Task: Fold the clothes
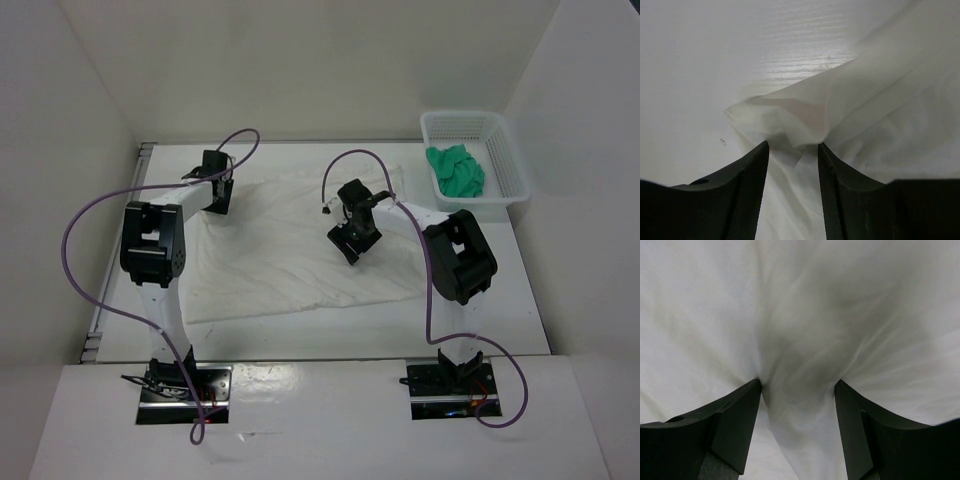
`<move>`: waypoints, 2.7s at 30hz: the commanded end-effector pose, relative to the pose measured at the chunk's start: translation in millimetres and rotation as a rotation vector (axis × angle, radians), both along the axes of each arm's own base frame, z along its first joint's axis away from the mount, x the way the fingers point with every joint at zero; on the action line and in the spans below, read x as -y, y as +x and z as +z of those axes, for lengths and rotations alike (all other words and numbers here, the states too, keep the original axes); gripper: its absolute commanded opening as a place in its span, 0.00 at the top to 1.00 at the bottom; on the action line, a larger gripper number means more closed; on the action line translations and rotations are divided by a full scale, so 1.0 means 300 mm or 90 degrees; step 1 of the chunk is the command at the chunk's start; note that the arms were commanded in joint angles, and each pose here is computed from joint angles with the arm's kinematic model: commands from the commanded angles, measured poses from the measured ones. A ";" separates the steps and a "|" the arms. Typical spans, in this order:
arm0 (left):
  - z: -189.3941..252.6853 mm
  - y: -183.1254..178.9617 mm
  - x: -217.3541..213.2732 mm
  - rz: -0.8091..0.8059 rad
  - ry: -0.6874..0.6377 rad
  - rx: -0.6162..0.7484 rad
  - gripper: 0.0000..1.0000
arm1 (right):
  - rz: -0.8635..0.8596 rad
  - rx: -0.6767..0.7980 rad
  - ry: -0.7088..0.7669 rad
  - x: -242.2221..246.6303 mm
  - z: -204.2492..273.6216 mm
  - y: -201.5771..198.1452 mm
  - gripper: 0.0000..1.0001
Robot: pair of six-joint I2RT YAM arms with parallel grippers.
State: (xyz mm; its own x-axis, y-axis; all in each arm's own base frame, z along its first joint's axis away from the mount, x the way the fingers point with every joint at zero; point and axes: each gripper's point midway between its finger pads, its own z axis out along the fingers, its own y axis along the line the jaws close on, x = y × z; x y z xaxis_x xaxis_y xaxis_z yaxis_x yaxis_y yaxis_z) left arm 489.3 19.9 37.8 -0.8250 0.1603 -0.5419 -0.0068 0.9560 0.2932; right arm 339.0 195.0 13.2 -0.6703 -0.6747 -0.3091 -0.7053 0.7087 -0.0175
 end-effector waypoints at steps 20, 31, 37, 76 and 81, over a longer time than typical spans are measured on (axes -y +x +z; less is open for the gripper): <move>0.099 0.134 -0.066 0.004 0.042 0.050 0.84 | 0.022 -0.087 -0.052 0.059 -0.051 -0.133 0.36; 0.116 0.219 -0.170 0.033 0.036 0.066 0.84 | 0.024 -0.100 -0.053 0.060 -0.061 -0.146 0.37; 0.111 0.253 -0.222 0.043 0.020 0.070 0.84 | 0.024 -0.100 -0.053 0.060 -0.061 -0.146 0.37; 0.528 -0.266 -0.077 -0.082 -0.083 -0.030 0.07 | -0.115 0.225 0.075 0.263 0.493 -0.108 0.08; 0.427 -0.530 -0.080 -0.114 -0.059 -0.122 0.00 | -0.171 0.223 0.024 0.375 0.478 -0.124 0.08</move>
State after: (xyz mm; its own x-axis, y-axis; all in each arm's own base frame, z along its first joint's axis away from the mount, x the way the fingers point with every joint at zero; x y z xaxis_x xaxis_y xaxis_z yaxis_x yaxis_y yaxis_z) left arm 351.9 18.6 180.4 -0.8555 0.2325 -0.4627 0.2083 0.9726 0.1037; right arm 304.9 107.1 152.7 -0.6362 -0.5005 -0.5872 -0.5195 0.8405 -0.1535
